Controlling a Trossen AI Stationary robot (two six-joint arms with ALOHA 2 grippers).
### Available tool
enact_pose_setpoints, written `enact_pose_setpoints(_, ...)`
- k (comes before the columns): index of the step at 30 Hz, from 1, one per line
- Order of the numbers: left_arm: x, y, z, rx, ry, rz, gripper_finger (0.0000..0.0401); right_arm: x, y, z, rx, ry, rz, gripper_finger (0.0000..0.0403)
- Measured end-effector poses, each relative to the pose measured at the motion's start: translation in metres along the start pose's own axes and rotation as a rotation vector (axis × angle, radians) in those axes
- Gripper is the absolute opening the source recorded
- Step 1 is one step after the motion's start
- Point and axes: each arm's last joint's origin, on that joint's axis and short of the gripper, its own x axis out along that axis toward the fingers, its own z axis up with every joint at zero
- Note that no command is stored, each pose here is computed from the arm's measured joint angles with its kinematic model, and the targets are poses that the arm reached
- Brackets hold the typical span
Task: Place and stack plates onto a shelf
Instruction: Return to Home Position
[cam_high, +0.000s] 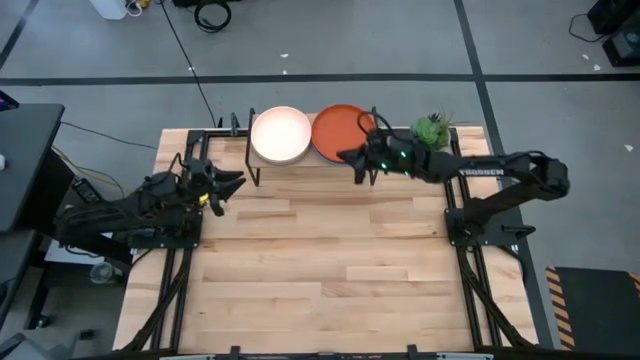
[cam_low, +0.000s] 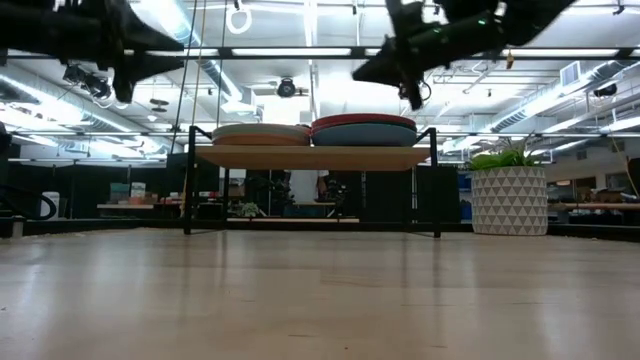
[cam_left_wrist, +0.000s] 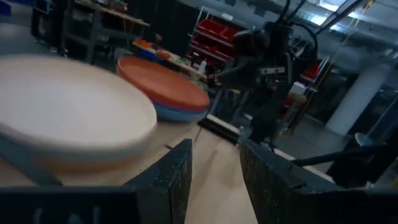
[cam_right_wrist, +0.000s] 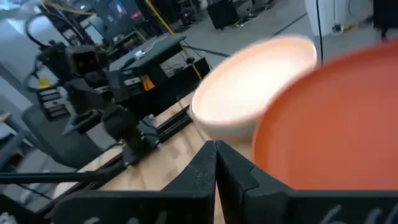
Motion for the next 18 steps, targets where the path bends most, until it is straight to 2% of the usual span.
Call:
enact_pose_setpoints(5,0.001,0.011,-0.028,-0.105,0.0,-0.009,0.0142,-0.031,-0.001,-0.031,0.062,-0.002,-0.004,0.0007)
enact_pose_setpoints(9,-0.001,0.015,-0.036,-0.15,-0.004,0.0,0.0142,-0.06,-0.004,-0.046,0.077,-0.048,-0.02,0.0014)
enact_pose_setpoints(13,-0.002,0.017,-0.038,-0.151,0.001,0.056,0.0142,-0.088,-0.018,-0.067,0.106,-0.051,-0.017,0.001)
enact_pose_setpoints(18,-0.003,0.023,-0.047,-0.205,0.06,0.159,0.0141,-0.116,-0.036,-0.095,0.209,-0.095,0.062,0.0006)
